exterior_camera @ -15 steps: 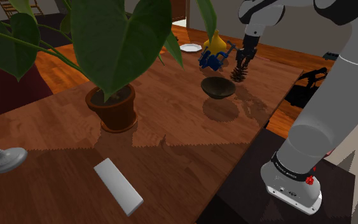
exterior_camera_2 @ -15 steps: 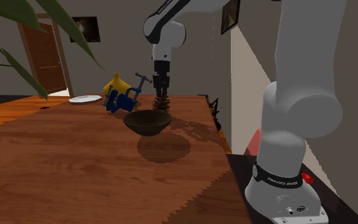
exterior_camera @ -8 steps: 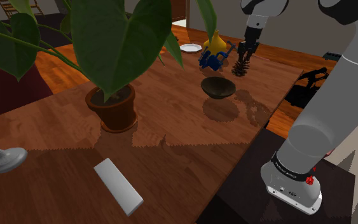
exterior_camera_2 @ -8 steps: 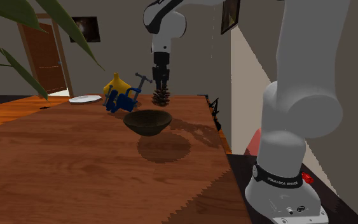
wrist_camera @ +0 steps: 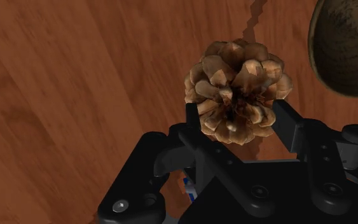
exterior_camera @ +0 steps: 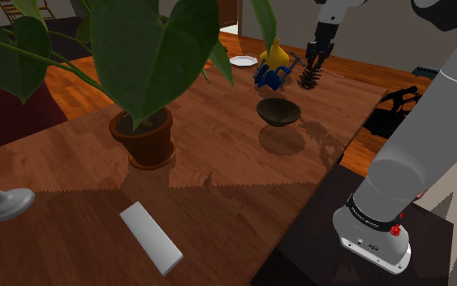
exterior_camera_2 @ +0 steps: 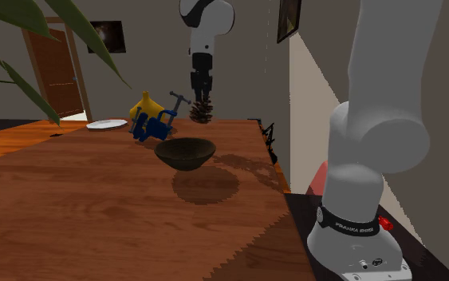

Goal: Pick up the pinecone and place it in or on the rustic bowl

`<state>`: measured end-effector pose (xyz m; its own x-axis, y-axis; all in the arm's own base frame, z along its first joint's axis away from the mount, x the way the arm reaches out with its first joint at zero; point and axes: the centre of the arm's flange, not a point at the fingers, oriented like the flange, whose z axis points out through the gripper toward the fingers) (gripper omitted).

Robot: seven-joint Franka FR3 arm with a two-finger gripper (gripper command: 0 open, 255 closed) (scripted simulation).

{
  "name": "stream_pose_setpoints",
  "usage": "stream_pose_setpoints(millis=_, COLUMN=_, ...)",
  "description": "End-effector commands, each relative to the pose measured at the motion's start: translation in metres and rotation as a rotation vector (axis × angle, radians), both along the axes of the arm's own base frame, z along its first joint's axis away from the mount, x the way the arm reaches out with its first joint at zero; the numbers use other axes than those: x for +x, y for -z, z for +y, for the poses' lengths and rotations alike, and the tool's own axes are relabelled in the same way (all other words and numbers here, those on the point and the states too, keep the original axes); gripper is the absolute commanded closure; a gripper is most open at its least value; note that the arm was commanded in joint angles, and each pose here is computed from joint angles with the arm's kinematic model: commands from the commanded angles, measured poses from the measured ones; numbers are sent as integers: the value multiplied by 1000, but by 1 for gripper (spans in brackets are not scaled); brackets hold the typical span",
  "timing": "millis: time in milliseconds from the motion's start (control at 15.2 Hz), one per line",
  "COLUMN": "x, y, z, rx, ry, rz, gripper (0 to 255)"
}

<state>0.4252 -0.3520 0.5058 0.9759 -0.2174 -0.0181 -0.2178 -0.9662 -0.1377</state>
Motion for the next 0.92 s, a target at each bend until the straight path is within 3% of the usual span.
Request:
stream_pose_setpoints(millis=0, x=0, y=-11, z=0, rx=0, ry=0, rz=0, gripper=255)
stream_pose_setpoints(millis=396, x=0, y=-40, z=0, rx=0, ry=0, rz=0, gripper=255)
stream_pose_setpoints(millis=858, x=9, y=-54, z=91, rx=0, ry=0, rz=0, gripper=255)
